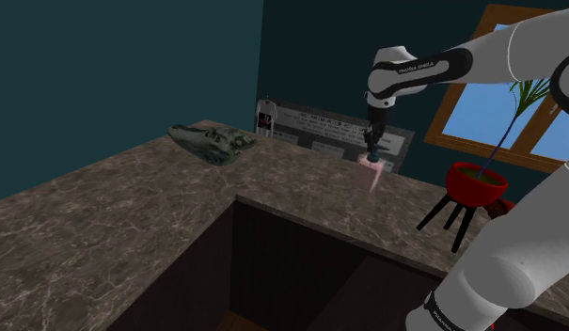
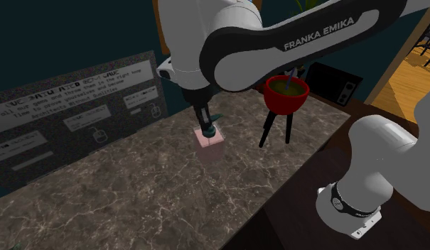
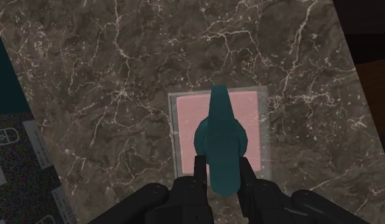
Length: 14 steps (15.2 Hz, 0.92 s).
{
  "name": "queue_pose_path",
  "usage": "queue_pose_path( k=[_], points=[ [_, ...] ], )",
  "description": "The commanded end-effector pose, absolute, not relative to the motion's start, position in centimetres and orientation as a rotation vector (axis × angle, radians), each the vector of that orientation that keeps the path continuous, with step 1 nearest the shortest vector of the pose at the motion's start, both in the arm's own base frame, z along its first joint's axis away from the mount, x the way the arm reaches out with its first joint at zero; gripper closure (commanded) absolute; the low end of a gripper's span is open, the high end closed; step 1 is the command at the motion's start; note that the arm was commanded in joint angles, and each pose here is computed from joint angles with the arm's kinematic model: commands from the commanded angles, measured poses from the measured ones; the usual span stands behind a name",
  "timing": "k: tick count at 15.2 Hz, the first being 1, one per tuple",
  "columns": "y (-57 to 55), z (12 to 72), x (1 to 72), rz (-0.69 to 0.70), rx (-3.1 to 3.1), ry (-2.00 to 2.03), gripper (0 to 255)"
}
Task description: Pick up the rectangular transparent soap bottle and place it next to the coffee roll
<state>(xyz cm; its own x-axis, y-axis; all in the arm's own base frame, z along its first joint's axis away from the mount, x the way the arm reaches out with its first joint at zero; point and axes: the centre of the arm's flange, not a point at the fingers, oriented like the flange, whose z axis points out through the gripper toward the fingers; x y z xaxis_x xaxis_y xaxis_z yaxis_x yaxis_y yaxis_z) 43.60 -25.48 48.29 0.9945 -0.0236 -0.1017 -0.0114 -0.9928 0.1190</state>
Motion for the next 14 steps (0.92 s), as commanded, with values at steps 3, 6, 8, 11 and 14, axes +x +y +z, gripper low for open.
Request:
queue_pose_path(
  k=[3, 6, 8, 11, 14],
  points=[
    [-25.6, 50.5, 43.5, -0.156, 3.019, -0.027, 255],
    [-25.6, 52.1, 43.5, -0.156, 3.019, -0.027, 255],
    [-25.6, 53.1, 43.5, -0.156, 3.019, -0.027, 255],
    [-25.6, 54.7, 43.5, -0.156, 3.019, -0.027, 255],
    [-25.6, 56.3, 43.5, -0.156, 3.019, -0.027, 255]
  ],
)
